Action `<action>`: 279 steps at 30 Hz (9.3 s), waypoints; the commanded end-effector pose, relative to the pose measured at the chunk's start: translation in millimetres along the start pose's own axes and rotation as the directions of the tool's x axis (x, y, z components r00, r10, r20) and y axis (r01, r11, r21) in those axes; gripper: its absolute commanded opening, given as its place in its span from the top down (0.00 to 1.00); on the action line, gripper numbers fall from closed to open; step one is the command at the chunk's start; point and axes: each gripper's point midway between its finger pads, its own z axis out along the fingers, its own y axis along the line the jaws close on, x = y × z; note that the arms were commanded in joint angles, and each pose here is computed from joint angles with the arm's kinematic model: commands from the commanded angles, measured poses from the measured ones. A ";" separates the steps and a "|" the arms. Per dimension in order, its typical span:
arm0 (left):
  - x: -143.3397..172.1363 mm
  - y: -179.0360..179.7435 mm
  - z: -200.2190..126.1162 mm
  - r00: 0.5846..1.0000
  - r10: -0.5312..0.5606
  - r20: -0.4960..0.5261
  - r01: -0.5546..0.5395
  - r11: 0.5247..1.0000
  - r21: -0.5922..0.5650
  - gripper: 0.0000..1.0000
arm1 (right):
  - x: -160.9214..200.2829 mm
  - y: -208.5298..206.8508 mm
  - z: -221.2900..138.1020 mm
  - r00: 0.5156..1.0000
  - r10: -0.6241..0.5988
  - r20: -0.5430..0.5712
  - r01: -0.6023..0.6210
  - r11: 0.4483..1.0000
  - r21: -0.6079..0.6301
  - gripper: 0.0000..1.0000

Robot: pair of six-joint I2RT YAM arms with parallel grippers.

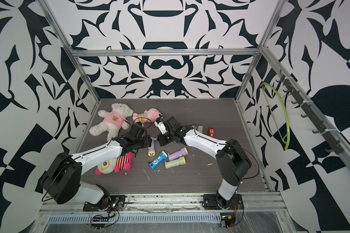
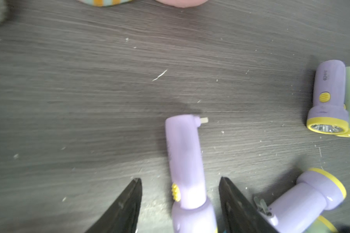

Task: Close the plug at the bottom of the flashlight
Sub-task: Pick up the flashlight from the center of the board, then close the plug of the flashlight.

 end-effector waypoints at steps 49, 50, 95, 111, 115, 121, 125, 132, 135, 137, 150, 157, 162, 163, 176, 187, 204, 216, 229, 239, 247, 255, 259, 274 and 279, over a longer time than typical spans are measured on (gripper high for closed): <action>-59.1 -94.9 -60.0 0.899 0.273 0.342 -0.381 0.874 0.302 1.00 | 25.1 -83.3 -216.8 0.917 0.087 0.390 -0.250 0.887 0.388 0.78; -60.4 -99.8 -68.2 0.885 0.281 0.371 -0.407 0.855 0.322 1.00 | 20.9 -80.6 -220.5 0.912 0.078 0.403 -0.245 0.891 0.382 0.78; -22.2 -166.0 -196.3 0.612 0.304 0.730 -0.791 0.261 0.554 1.00 | -18.9 74.1 -272.9 0.837 -0.168 0.521 0.310 0.930 -0.198 0.67; 12.4 -170.7 -249.6 0.582 0.310 0.752 -0.790 -0.003 0.613 1.00 | -23.3 104.4 -256.5 0.850 -0.221 0.477 0.432 0.811 -0.395 0.70; 16.4 -171.4 -258.5 0.576 0.307 0.757 -0.786 -0.047 0.617 1.00 | -19.6 113.6 -253.6 0.851 -0.248 0.463 0.459 0.780 -0.425 0.68; 17.1 -172.2 -260.4 0.573 0.309 0.759 -0.784 -0.066 0.618 1.00 | -17.3 127.4 -248.4 0.843 -0.290 0.453 0.495 0.748 -0.441 0.58; 17.4 -172.7 -261.5 0.569 0.309 0.762 -0.784 -0.076 0.616 1.00 | -15.4 132.0 -243.4 0.842 -0.309 0.442 0.505 0.739 -0.446 0.58; 18.3 -173.9 -260.5 0.569 0.315 0.760 -0.779 -0.091 0.621 1.00 | -14.5 133.2 -243.4 0.830 -0.327 0.452 0.527 0.726 -0.442 0.64; 17.7 -174.4 -260.0 0.571 0.318 0.757 -0.776 -0.093 0.624 1.00 | -15.0 133.5 -242.3 0.831 -0.328 0.450 0.527 0.723 -0.446 0.66; 18.4 -174.4 -259.8 0.570 0.318 0.757 -0.775 -0.097 0.625 1.00 | -15.3 133.6 -240.8 0.834 -0.326 0.445 0.524 0.722 -0.452 0.68; 18.7 -175.5 -262.1 0.573 0.322 0.753 -0.767 -0.111 0.632 1.00 | -13.9 136.0 -239.8 0.841 -0.326 0.431 0.519 0.709 -0.478 0.77; 17.8 -176.6 -261.8 0.576 0.328 0.749 -0.762 -0.115 0.637 1.00 | -6.0 143.6 -252.0 0.830 -0.345 0.439 0.545 0.670 -0.504 0.70; 17.5 -177.1 -262.4 0.576 0.329 0.748 -0.761 -0.117 0.638 1.00 | -2.2 148.2 -254.4 0.832 -0.345 0.433 0.546 0.641 -0.539 0.68; 17.8 -176.8 -261.9 0.578 0.330 0.746 -0.760 -0.116 0.640 1.00 | -1.4 148.8 -255.0 0.831 -0.347 0.435 0.549 0.636 -0.541 0.68; 19.4 -176.5 -261.5 0.580 0.338 0.741 -0.753 -0.124 0.646 1.00 | 4.1 152.6 -264.6 0.814 -0.361 0.454 0.574 0.615 -0.541 0.67; 21.1 -175.8 -261.3 0.577 0.345 0.740 -0.752 -0.129 0.647 1.00 | 8.2 156.5 -263.0 0.831 -0.352 0.431 0.555 0.582 -0.594 0.64; 23.1 -176.5 -260.6 0.586 0.354 0.729 -0.734 -0.149 0.662 1.00 | 3.8 155.6 -250.1 0.841 -0.350 0.412 0.540 0.577 -0.612 0.66; 24.5 -176.3 -260.9 0.584 0.356 0.729 -0.731 -0.159 0.664 1.00 | 1.2 154.3 -242.6 0.850 -0.346 0.398 0.527 0.580 -0.621 0.87; 26.8 -175.8 -262.2 0.585 0.359 0.727 -0.723 -0.176 0.668 1.00 | -3.4 149.1 -234.5 0.850 -0.354 0.389 0.525 0.611 -0.592 0.96; 27.5 -174.5 -262.3 0.587 0.370 0.720 -0.723 -0.161 0.672 1.00 | -20.3 132.0 -243.8 0.823 -0.352 0.445 0.537 0.738 -0.409 0.98; 30.5 -173.1 -268.2 0.581 0.374 0.723 -0.719 -0.181 0.671 1.00 | -31.2 93.6 -259.6 0.790 -0.337 0.512 0.458 0.880 -0.127 1.00; 12.0 -177.8 -256.1 0.610 0.382 0.694 -0.734 -0.056 0.676 1.00 | -33.3 52.5 -247.2 0.836 -0.302 0.459 0.319 0.947 0.043 1.00; -4.7 -180.0 -242.0 0.638 0.381 0.669 -0.739 0.059 0.671 1.00 | -30.9 41.6 -242.4 0.845 -0.291 0.449 0.285 0.955 0.082 1.00; 17.7 -179.9 -260.5 0.614 0.384 0.689 -0.705 -0.126 0.698 1.00 | -8.4 126.7 -268.6 0.774 -0.360 0.520 0.563 0.768 -0.306 0.70; 21.0 -179.9 -263.1 0.615 0.386 0.687 -0.691 -0.157 0.706 1.00 | -11.7 129.9 -262.8 0.789 -0.345 0.509 0.554 0.757 -0.345 0.70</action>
